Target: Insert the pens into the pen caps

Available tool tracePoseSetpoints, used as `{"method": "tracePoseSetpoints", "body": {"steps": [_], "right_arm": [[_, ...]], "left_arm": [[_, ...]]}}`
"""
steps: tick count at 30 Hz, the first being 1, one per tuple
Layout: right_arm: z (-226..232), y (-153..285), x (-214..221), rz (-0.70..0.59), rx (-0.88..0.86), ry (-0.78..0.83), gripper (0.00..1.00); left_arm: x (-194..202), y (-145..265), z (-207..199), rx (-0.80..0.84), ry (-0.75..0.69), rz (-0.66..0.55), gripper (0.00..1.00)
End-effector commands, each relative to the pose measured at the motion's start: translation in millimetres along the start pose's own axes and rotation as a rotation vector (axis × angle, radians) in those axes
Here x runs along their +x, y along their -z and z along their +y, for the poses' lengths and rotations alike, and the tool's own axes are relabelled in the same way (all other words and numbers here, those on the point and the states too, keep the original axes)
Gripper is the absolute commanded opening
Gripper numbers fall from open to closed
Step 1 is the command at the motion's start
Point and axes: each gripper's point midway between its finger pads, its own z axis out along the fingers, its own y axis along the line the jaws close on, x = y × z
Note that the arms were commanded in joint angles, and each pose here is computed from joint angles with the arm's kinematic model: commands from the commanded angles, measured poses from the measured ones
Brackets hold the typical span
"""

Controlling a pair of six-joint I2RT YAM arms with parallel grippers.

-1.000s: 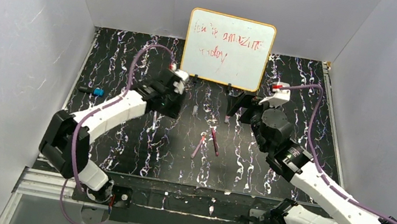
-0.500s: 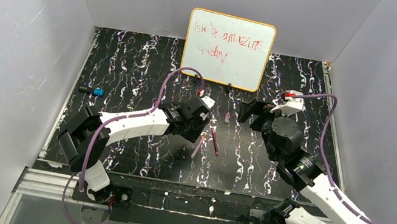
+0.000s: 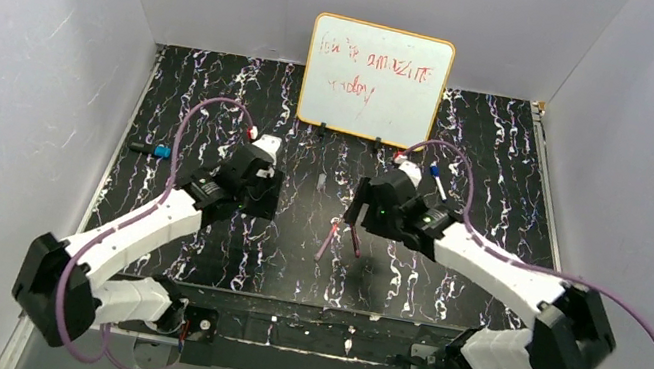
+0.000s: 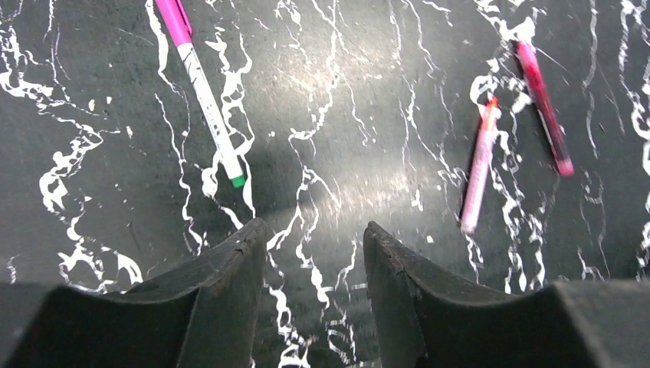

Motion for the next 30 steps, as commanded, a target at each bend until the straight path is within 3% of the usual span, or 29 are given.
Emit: {"method": "tracePoseSetpoints", "body": {"steps": [1, 3, 7, 11, 15, 22, 30], "right_arm": [[48, -2, 15, 0.182, -0.033, -0.256, 0.81], [62, -9, 18, 0.220, -0.026, -0.288, 0.76], [84, -20, 23, 0.276, 0.039, -0.320, 0.76], [68, -37, 42, 0.360, 0.276, -0.320, 0.76], [53, -48, 63, 0.453, 0.451, -0.285, 0.70], [57, -45, 60, 0.418, 0.439, -0.306, 0.67], [50, -56, 74, 0.437, 0.438, -0.301, 0.57]], "left_arm": [[2, 31, 9, 0.009, -0.082, 0.028, 0.48], [1, 39, 13, 0.004, -0.103, 0.023, 0.49], [-5, 48, 13, 0.017, -0.107, -0.016, 0.50], [-9, 55, 14, 0.030, -0.101, -0.050, 0.51], [-15, 60, 17, 0.035, -0.104, -0.078, 0.51], [-20, 63, 22, 0.049, -0.112, -0.094, 0.52], [-21, 60, 24, 0.060, -0.100, -0.088, 0.52]]}}
